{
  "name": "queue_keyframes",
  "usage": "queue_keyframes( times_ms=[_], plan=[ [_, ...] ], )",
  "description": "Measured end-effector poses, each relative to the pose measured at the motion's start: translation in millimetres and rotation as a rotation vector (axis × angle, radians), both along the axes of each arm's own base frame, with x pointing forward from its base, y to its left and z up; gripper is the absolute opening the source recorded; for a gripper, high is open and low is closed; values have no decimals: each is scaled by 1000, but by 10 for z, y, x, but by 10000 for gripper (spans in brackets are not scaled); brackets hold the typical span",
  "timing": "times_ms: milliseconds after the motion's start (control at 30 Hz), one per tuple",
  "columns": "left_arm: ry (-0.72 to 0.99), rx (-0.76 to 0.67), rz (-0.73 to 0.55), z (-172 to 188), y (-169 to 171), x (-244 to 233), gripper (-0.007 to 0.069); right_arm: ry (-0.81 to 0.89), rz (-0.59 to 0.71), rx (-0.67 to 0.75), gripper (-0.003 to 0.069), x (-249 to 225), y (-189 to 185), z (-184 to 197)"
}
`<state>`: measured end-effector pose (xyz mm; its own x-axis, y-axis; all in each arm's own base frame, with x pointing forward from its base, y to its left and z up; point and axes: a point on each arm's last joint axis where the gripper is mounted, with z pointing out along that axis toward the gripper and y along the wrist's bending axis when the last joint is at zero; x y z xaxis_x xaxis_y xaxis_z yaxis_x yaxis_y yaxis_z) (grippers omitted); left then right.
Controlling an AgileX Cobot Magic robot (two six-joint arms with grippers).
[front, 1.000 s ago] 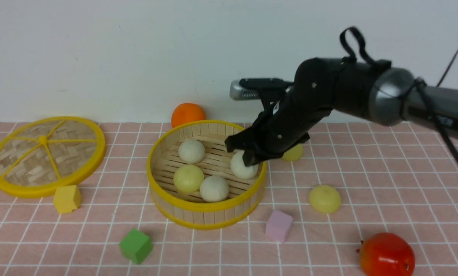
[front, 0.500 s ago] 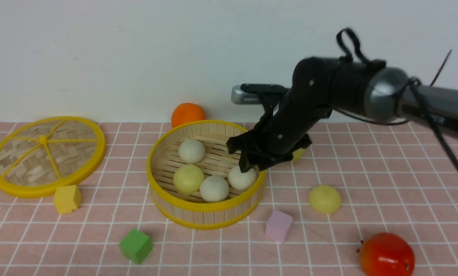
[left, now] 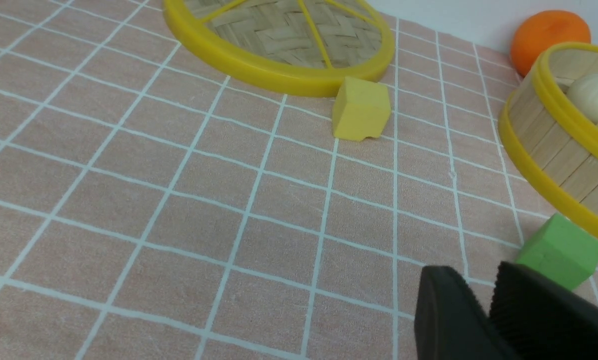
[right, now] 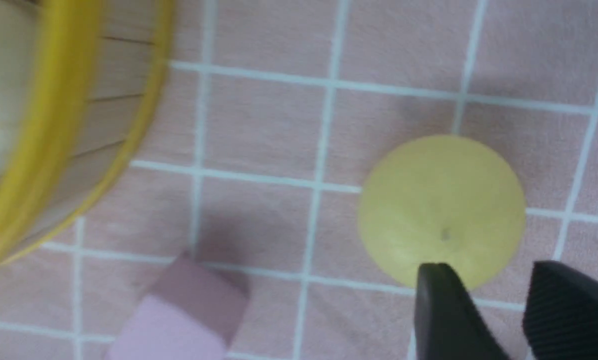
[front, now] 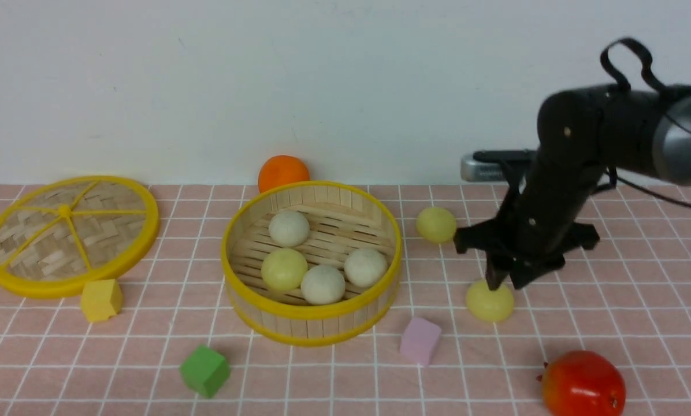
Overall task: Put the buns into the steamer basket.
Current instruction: Use the right arm to grab a steamed stuffed bun, then use the right arm to put the steamed stuffed bun into the steamer
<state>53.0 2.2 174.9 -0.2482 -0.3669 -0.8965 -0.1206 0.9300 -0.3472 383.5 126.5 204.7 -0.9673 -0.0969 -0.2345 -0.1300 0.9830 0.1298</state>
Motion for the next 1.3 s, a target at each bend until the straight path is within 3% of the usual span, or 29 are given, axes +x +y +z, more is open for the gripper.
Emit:
queue_keyframes(
  times_ms=[333, 633, 800, 833, 867, 1000, 1100, 1200, 1300],
  plan=[
    [0, 3, 0, 0, 1, 0, 199, -51, -48, 62, 271, 70, -11, -58],
    [0, 4, 0, 0, 1, 0, 210, 9, -50, 41, 259, 114, 1, -335],
    [0, 4, 0, 0, 1, 0, 213, 8, -45, 33, 116, 119, -3, -327],
    [0, 4, 0, 0, 1, 0, 213, 8, -41, 28, 50, 125, -5, -313],
    [0, 4, 0, 0, 1, 0, 213, 11, -36, 25, 15, 132, -5, -270],
    [0, 4, 0, 0, 1, 0, 214, -7, -22, 17, 13, 175, 0, -81],
    [0, 4, 0, 0, 1, 0, 218, -145, 5, 69, 13, 319, 93, 453],
    [0, 4, 0, 0, 1, 0, 221, -293, 89, 190, 13, 391, 371, 903],
    [0, 4, 0, 0, 1, 0, 223, -340, 160, 255, 13, 401, 634, 971]
  ],
)
